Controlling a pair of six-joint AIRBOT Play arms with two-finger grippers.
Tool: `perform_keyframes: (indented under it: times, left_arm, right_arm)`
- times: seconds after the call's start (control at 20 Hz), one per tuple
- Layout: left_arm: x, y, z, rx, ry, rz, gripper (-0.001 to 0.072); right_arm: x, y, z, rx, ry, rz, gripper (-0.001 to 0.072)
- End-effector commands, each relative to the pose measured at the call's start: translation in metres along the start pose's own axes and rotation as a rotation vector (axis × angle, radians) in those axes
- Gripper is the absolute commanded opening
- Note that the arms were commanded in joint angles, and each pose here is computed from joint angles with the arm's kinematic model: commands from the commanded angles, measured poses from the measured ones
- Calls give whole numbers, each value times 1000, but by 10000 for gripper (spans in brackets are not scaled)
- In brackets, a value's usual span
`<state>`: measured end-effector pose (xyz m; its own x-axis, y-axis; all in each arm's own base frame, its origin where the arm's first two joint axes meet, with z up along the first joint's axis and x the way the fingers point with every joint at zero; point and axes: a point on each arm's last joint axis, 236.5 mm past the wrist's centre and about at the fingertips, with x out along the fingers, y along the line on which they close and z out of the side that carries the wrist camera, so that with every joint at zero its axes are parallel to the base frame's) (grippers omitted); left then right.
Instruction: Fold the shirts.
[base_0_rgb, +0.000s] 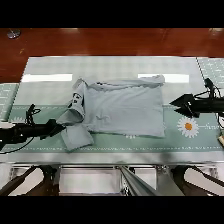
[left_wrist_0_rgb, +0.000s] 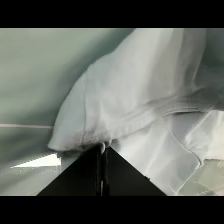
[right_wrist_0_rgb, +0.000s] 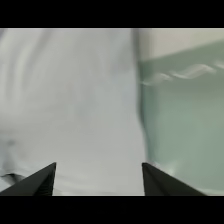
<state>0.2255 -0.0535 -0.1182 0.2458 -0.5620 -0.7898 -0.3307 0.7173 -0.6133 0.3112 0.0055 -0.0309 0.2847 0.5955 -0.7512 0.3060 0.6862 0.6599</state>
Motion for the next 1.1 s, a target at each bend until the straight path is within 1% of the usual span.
perform_keyframes:
  times: [0.0,0.15,0.35,0.5,0.7,0.75,0.8,0.85,0.95,1.05]
  left_arm:
    - [1,-6,-1,25,12,-6,21]
    - [0,-8,1,26,9,-11,21]
    - [0,-10,2,20,6,-19,21]
    - [0,-13,1,13,8,-35,21]
    - [0,-19,4,-3,-4,-57,21]
    - [-1,-23,7,-12,-12,-75,21]
    - [-5,-29,11,-4,-16,-91,21]
    - [-11,-39,18,20,-21,-109,21]
    - [-39,-73,48,99,-78,-170,21]
    - [-93,-132,92,205,-226,-259,21]
  right_arm:
    - [-10,-59,-21,99,68,-217,614]
    - [13,-57,-51,149,143,-181,614]
    - [48,-50,-97,73,287,-208,614]
    - [66,-35,-103,18,310,-210,614]
    - [95,1,-91,-4,261,-122,604]
    - [99,11,-86,-31,252,-113,518]
    - [102,25,-80,-78,239,-99,257]
    - [102,39,-73,-160,227,-80,26]
    - [90,69,-49,-253,188,-68,24]
    - [57,116,-13,-347,118,-25,24]
